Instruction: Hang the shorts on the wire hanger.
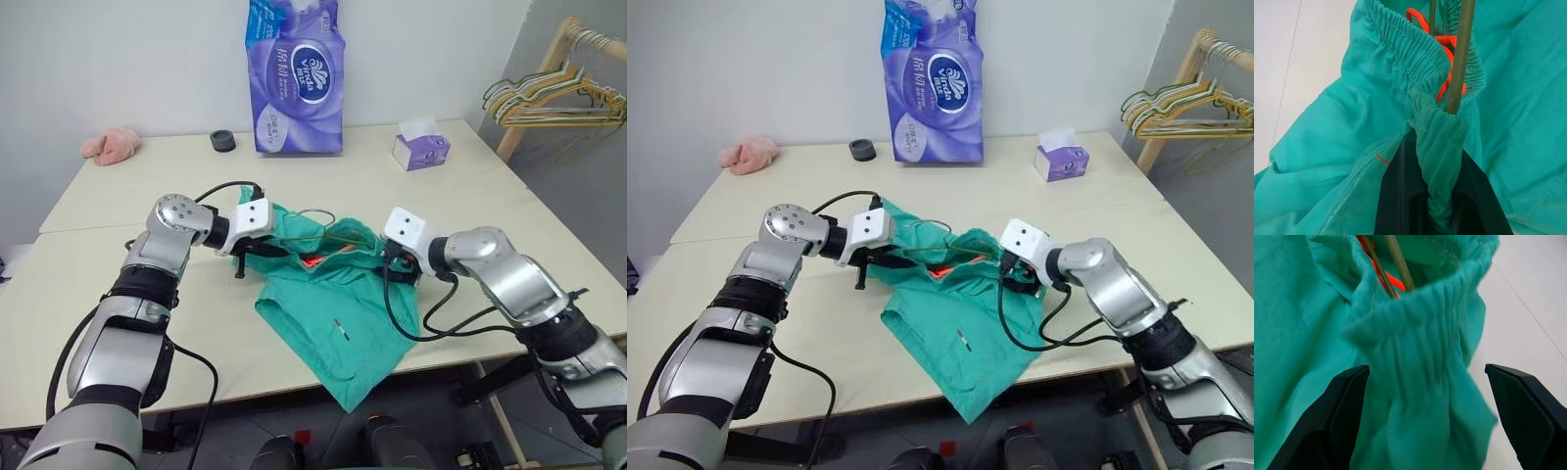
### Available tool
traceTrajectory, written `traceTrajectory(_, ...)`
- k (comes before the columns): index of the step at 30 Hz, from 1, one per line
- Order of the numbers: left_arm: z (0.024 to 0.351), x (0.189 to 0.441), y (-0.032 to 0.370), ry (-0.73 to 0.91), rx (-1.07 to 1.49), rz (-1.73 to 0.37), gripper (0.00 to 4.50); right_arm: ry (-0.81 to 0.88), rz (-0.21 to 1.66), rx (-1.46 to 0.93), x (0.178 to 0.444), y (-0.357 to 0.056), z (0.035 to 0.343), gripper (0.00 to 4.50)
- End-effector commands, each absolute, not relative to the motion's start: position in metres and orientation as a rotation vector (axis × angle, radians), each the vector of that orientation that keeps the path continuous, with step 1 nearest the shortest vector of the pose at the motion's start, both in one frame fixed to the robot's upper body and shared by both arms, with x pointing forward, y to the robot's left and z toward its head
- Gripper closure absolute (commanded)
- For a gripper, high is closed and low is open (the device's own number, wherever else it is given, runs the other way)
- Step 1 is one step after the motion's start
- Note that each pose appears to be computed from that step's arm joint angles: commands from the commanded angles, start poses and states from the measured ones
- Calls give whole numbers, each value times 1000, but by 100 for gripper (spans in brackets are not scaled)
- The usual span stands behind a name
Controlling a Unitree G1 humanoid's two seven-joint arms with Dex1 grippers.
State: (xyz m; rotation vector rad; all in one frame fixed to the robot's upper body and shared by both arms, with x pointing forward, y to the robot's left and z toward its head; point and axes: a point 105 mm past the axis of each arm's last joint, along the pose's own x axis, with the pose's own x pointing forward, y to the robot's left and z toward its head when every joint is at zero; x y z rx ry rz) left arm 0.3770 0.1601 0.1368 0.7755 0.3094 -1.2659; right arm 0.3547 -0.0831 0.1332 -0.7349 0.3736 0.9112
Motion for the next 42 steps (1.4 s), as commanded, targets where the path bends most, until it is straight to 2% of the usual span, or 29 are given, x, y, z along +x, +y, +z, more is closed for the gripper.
traceTrajectory(1,153,377,155,234,785,-1273,450,345,967,-780,357,-69,137,46)
traceTrajectory(14,153,374,152,205,759,-1277,450,350,1037,-787,347,-63,135,444)
traceTrajectory(16,157,376,149,184,710,-1265,450,351,1044,-781,345,-63,136,447)
traceTrajectory(18,162,378,147,168,669,-1259,382,351,1045,-777,343,-63,137,450)
traceTrajectory(21,171,381,149,153,617,-1242,305,352,1039,-768,342,-67,138,450)
traceTrajectory(26,184,389,173,155,570,-1146,162,367,1028,-734,336,-75,141,450)
traceTrajectory(35,181,380,204,281,605,-1170,162,409,991,-685,332,-94,139,450)
traceTrajectory(42,187,391,198,211,551,-1110,162,418,969,-656,330,-102,139,450)
